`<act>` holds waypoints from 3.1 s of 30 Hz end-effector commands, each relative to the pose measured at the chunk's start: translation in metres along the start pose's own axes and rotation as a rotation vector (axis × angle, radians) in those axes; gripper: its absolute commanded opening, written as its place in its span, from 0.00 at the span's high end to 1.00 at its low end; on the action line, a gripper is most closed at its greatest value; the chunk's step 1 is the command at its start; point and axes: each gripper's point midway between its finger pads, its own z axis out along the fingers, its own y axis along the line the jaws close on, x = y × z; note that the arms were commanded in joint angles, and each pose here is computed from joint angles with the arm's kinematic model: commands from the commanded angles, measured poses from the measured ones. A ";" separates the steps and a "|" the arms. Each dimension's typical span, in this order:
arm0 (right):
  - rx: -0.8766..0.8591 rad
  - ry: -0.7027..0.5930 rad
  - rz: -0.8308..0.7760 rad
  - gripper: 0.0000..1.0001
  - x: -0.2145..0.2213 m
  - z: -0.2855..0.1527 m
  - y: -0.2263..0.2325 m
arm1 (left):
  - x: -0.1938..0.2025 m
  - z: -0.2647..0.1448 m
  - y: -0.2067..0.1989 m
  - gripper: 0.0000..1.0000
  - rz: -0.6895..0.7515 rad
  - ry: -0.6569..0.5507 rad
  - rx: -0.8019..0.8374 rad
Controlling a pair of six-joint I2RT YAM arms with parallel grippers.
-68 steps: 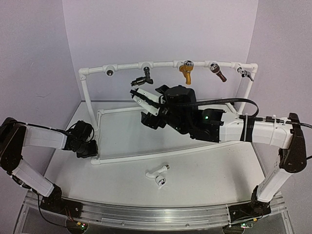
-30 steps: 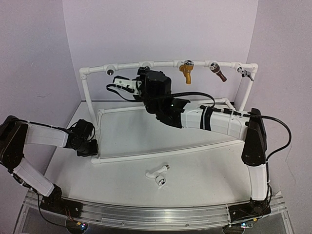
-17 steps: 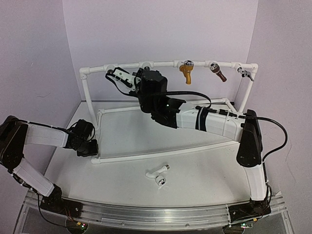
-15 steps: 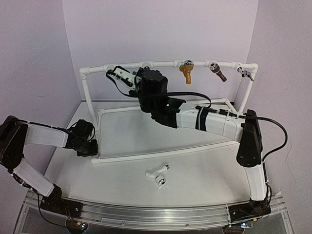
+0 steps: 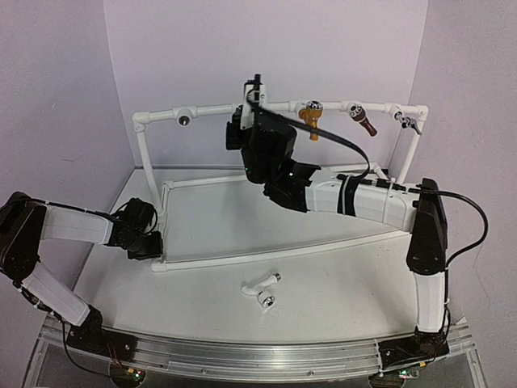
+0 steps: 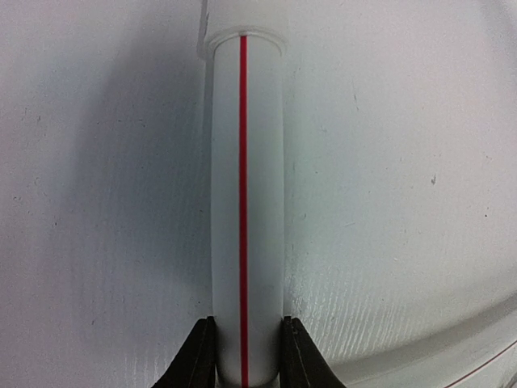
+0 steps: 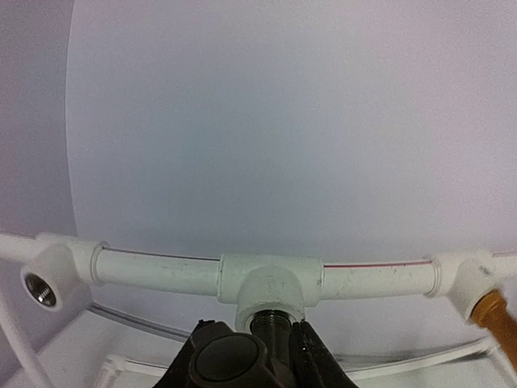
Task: Install the water faucets
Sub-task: Screw the water faucet onto the adaptor.
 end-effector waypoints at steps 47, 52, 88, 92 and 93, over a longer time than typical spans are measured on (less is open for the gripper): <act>-0.535 0.130 -0.812 0.02 0.044 -0.123 0.002 | 0.011 -0.001 -0.054 1.00 0.085 0.043 0.231; -0.413 0.058 -1.364 0.02 0.056 -0.103 -0.005 | 0.011 -0.001 -0.054 1.00 0.085 0.042 0.231; -0.022 0.026 -1.546 0.54 0.017 0.014 -0.015 | 0.011 -0.005 -0.055 1.00 0.088 0.033 0.246; 0.036 0.040 -1.511 0.64 0.018 0.020 -0.016 | 0.011 -0.005 -0.055 1.00 0.091 0.035 0.248; 0.049 0.041 -1.508 0.70 0.018 0.020 -0.017 | 0.011 -0.005 -0.055 1.00 0.091 0.035 0.248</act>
